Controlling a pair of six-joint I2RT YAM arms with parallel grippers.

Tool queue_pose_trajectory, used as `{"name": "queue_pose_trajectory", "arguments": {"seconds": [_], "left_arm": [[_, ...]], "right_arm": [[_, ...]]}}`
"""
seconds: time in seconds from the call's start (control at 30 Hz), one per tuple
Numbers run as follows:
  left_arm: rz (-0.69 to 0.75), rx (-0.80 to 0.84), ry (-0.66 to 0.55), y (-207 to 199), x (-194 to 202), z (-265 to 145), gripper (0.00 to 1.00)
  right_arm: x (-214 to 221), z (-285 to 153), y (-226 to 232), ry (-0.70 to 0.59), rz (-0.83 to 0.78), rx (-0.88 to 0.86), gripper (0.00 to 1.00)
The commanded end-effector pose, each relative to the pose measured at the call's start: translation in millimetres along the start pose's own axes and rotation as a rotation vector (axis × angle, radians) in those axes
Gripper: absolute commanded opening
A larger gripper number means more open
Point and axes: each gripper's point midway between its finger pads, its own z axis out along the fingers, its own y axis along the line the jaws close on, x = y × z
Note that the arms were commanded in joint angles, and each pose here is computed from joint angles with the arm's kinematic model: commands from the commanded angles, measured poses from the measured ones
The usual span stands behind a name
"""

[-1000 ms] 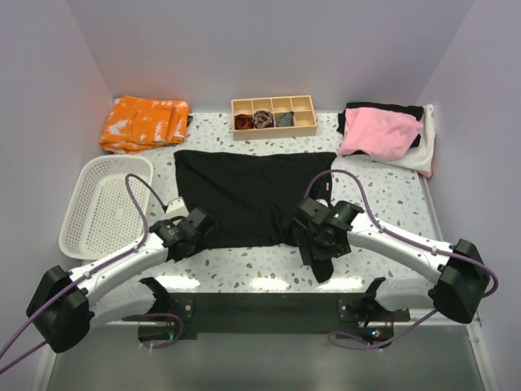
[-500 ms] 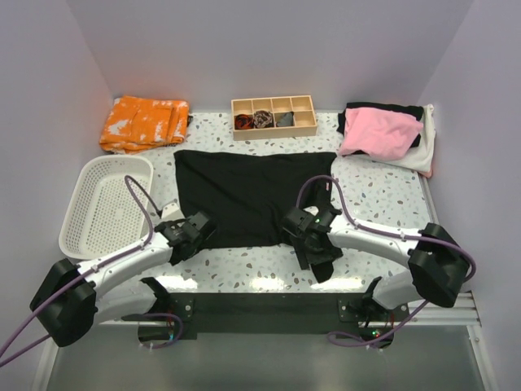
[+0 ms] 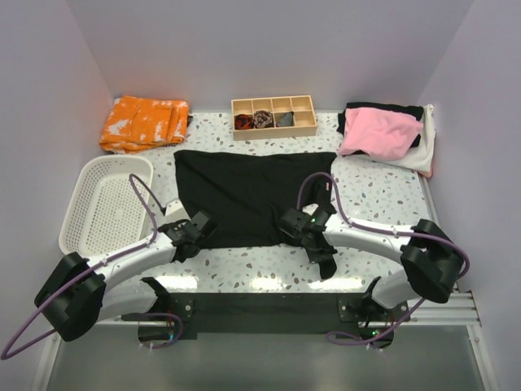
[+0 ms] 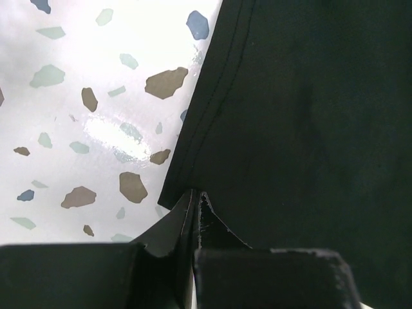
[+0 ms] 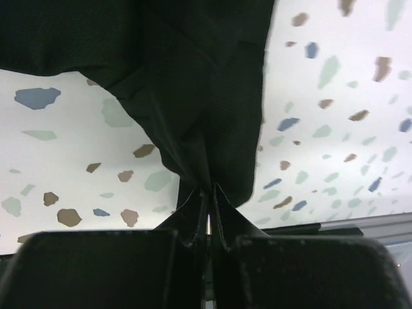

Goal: Fold and stack the t-shirts
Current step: Flatten out the tshirt

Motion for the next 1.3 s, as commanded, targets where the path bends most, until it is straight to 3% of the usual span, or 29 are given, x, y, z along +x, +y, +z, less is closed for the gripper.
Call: {"name": "queue_pose_trajectory", "arguments": {"seconds": [0.0, 0.23, 0.4, 0.57, 0.63, 0.67, 0.7, 0.73, 0.8, 1.13, 1.27], "left_arm": [[-0.017, 0.01, -0.081, -3.1, -18.9, 2.3, 0.0], [-0.033, -0.016, -0.115, 11.1, -42.9, 0.5, 0.0], [-0.07, -0.019, -0.125, 14.7, -61.3, -4.1, 0.0], [-0.064, -0.024, -0.139, 16.7, -68.7, -7.9, 0.0], [-0.049, -0.022, -0.14, 15.9, -68.9, -6.6, 0.0], [-0.036, -0.022, -0.13, 14.7, -66.5, -5.0, 0.0], [-0.027, -0.018, -0.127, 12.9, -66.6, -4.3, 0.0], [-0.012, -0.018, -0.124, 12.2, -65.8, -3.0, 0.0], [0.005, -0.016, -0.11, 10.1, -63.0, -0.7, 0.07], [0.036, 0.069, -0.028, -7.3, -41.9, 8.1, 0.32], [0.047, 0.073, -0.022, -6.9, -39.3, 9.8, 0.67]], "right_arm": [[-16.1, -35.8, -29.8, -0.113, 0.11, 0.078, 0.0], [-9.4, -62.0, -67.4, -0.139, 0.242, 0.178, 0.0], [8.8, -56.1, -99.9, -0.066, 0.326, 0.308, 0.0], [35.3, -40.1, -108.2, 0.054, 0.354, 0.33, 0.02], [37.3, -37.6, -105.1, 0.068, 0.355, 0.322, 0.21], [37.8, -39.2, -106.5, 0.079, 0.355, 0.33, 0.36], [37.5, -40.0, -107.9, 0.081, 0.353, 0.34, 0.57], [37.2, -39.9, -108.5, 0.078, 0.356, 0.345, 0.62], [35.5, -38.0, -100.7, 0.075, 0.367, 0.298, 0.77], [51.1, -25.1, -74.0, 0.1, 0.522, 0.069, 0.82], [53.4, -24.2, -69.0, 0.121, 0.57, 0.018, 0.83]]}}
